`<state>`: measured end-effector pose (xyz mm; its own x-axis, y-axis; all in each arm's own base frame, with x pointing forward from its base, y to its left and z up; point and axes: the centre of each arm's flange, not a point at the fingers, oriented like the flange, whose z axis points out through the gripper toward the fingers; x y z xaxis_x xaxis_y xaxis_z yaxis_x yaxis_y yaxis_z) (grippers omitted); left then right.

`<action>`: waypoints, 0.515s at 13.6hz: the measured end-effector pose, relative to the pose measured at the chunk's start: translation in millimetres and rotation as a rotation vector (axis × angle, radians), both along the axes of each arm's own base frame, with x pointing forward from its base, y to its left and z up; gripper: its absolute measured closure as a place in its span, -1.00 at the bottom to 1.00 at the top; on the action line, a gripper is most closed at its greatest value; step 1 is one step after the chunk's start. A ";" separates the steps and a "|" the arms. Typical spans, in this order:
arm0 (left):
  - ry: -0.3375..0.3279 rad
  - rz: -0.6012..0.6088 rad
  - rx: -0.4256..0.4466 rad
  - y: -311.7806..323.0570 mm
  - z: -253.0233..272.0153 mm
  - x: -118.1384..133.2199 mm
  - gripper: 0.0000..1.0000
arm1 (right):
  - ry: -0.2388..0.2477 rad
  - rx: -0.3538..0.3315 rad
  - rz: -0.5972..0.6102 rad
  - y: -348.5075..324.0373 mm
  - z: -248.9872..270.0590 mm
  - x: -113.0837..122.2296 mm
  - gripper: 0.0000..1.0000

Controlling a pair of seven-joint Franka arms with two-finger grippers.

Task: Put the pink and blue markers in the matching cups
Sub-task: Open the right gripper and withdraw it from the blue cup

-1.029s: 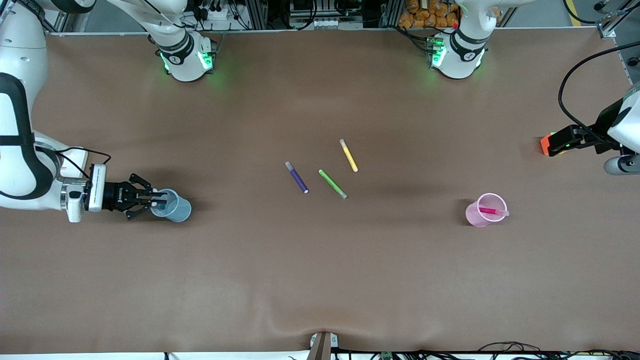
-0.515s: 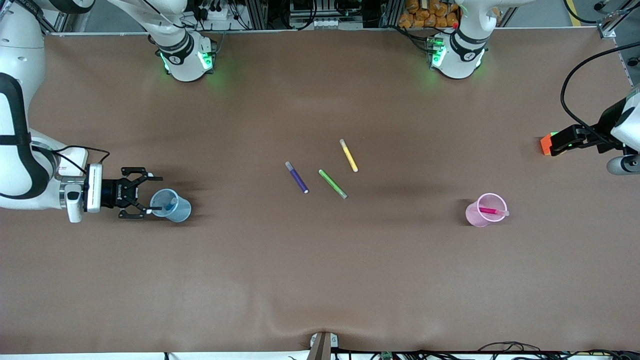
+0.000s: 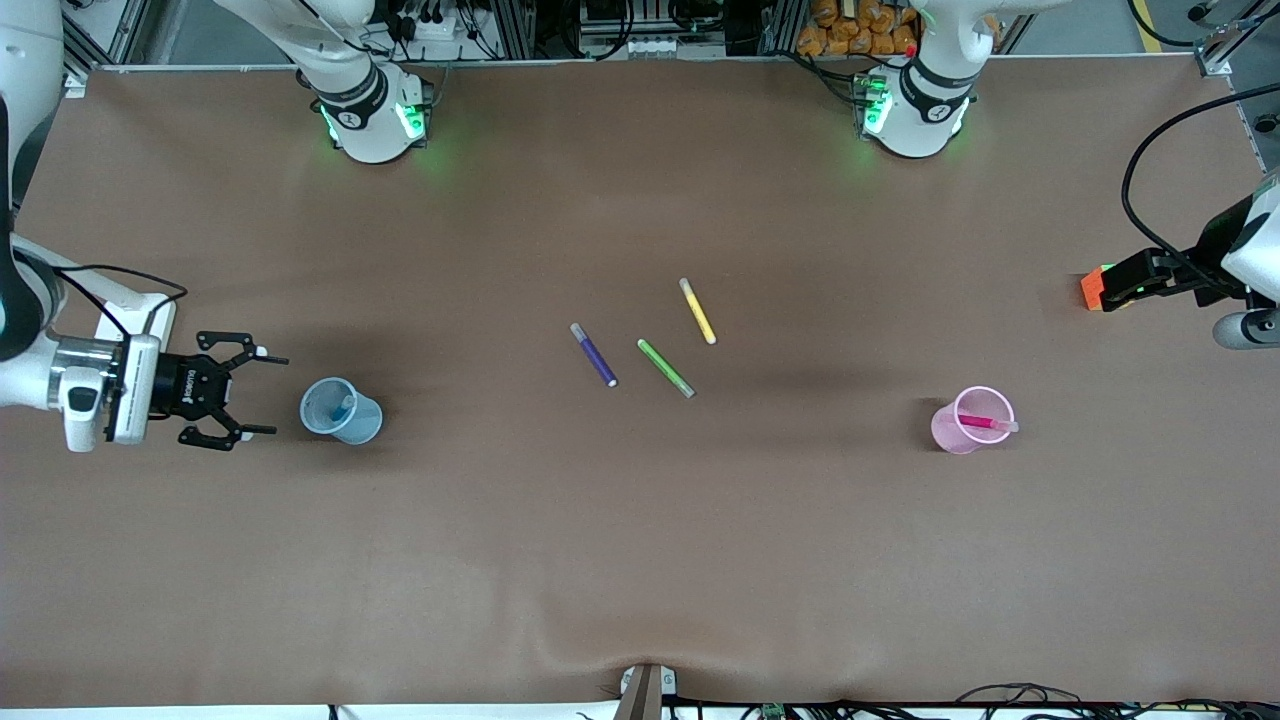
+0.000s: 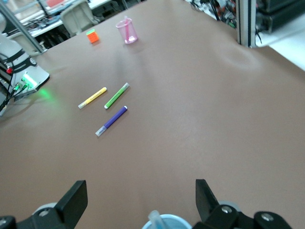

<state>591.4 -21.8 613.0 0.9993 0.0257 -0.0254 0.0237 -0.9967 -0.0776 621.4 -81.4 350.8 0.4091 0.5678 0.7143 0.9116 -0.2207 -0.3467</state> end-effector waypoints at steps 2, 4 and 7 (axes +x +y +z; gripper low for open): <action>0.003 0.002 0.000 1.1 -1.3 0.0 -1.00 | 0.057 -0.055 -0.046 9.5 24.0 -0.4 -1.00; 0.010 0.007 0.001 4.2 -4.6 0.1 -1.00 | 0.105 -0.119 -0.098 16.5 52.6 -2.9 -1.00; 0.032 0.008 0.002 4.5 -7.3 -2.3 -1.00 | 0.162 -0.259 -0.178 31.0 105.0 -12.7 -1.00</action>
